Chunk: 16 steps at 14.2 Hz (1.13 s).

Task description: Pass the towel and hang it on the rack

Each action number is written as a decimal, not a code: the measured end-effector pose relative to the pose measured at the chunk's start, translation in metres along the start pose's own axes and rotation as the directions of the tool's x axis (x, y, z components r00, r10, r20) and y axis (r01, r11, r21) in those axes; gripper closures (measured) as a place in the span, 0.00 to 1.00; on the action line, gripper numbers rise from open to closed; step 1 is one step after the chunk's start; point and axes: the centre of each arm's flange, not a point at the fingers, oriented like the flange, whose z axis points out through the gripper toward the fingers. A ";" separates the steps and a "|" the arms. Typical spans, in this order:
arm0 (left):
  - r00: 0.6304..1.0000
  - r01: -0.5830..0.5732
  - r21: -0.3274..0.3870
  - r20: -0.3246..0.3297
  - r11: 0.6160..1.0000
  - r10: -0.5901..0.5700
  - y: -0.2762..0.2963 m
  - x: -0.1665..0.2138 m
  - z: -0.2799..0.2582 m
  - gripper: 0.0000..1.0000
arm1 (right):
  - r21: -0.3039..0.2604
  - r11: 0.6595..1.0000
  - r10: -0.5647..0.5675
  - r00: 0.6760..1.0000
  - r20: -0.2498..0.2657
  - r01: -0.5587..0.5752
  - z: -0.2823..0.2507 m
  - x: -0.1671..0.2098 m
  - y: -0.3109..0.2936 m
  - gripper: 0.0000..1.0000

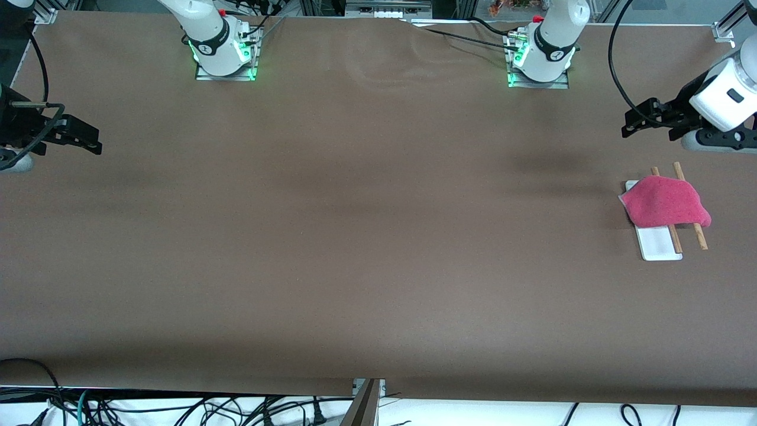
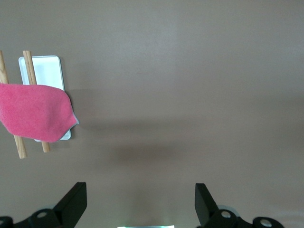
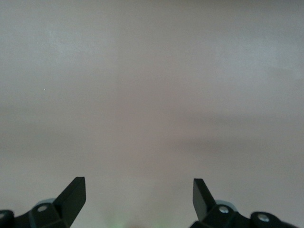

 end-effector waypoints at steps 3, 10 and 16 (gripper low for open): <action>1.000 -0.007 0.002 0.005 1.000 0.007 0.005 0.002 -0.001 0.00 | 0.001 1.000 0.002 1.000 0.000 -0.002 0.000 0.000 0.001 0.00; 1.000 0.008 0.001 0.009 1.000 -0.008 0.001 0.002 -0.001 0.00 | 0.024 1.000 0.002 1.000 0.000 -0.002 0.000 0.000 0.000 0.00; 0.999 0.037 -0.003 0.006 0.999 -0.037 -0.014 0.002 -0.002 0.00 | 0.025 1.000 0.003 1.000 0.000 -0.003 0.000 0.000 0.000 0.00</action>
